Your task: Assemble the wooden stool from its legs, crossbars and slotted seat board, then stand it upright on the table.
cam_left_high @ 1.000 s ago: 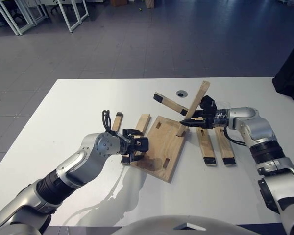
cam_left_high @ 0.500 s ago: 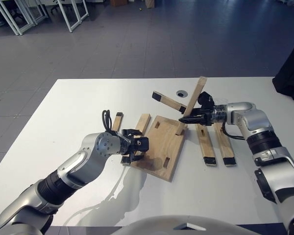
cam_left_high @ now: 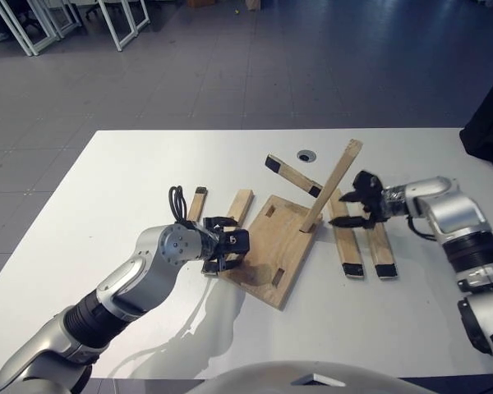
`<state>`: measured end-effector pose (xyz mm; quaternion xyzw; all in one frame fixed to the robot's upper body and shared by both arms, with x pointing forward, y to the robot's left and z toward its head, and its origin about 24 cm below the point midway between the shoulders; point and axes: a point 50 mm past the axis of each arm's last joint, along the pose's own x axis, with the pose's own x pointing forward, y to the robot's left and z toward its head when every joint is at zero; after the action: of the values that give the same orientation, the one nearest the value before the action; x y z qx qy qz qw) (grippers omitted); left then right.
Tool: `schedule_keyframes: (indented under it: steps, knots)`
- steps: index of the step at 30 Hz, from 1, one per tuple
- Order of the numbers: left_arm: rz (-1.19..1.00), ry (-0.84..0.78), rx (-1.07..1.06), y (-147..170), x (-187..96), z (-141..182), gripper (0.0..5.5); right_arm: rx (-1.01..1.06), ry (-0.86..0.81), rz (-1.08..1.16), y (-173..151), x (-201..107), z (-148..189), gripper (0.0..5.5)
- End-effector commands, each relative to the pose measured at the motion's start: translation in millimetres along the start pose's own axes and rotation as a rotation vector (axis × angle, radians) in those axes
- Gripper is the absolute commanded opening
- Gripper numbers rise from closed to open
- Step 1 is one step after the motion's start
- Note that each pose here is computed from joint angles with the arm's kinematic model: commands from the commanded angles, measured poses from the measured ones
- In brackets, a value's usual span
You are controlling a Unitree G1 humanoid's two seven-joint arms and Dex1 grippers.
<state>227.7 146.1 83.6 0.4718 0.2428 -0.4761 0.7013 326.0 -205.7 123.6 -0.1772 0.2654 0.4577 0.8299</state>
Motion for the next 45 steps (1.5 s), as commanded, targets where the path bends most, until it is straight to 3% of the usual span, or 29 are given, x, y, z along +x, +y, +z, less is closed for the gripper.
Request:
schedule_keyframes:
  steps: [1, 4, 7, 9, 13, 16, 20, 24, 30, 34, 40, 42, 45]
  knots:
    - [-0.112, 0.082, -0.139, -30, 12, -21, 4.2, 0.013, -0.312, -0.385, -16, -46, 61, 3.41]
    - [-0.106, 0.084, -0.163, -32, 12, -21, 4.2, 0.13, -0.697, -0.588, -3, -76, 117, 2.73]
    - [-0.106, 0.085, -0.169, -33, 12, -21, 4.2, 0.3, -0.979, -0.487, 33, -74, 159, 2.73]
    - [-0.102, 0.087, -0.169, -32, 12, -21, 4.2, 0.376, -0.953, -0.436, 47, -57, 155, 2.73]
    - [-0.095, 0.092, -0.167, -30, 12, -22, 4.2, 0.522, -0.707, -0.426, 57, -9, 99, 2.73]
    - [-0.092, 0.09, -0.16, -27, 12, -22, 4.2, 0.565, -0.657, -0.443, 59, 2, 81, 2.73]
    - [-0.081, 0.092, -0.166, -25, 13, -22, 4.2, 0.554, -0.772, -0.447, 53, -10, 103, 2.73]
    - [-0.067, 0.088, -0.183, -24, 12, -21, 4.2, 0.496, -0.906, -0.475, 45, -43, 128, 2.73]
    - [0.076, 0.073, -0.189, 20, -17, -21, 4.2, 0.455, -0.955, -0.593, 43, -70, 125, 2.73]
    - [0.17, 0.01, -0.229, 47, -40, -11, 4.2, 0.476, -0.906, -0.694, 39, -73, 100, 2.73]
    - [0.201, -0.055, -0.304, 55, -52, -5, 4.2, 0.492, -0.805, -0.798, 37, -74, 67, 2.73]
    - [0.225, 0.021, -0.285, 54, -48, -18, 4.2, 0.43, -0.712, -0.832, 39, -76, 55, 2.73]
    - [0.25, 0.063, -0.293, 50, -34, -33, 4.2, 0.258, -0.44, -0.796, 50, -69, 31, 2.73]
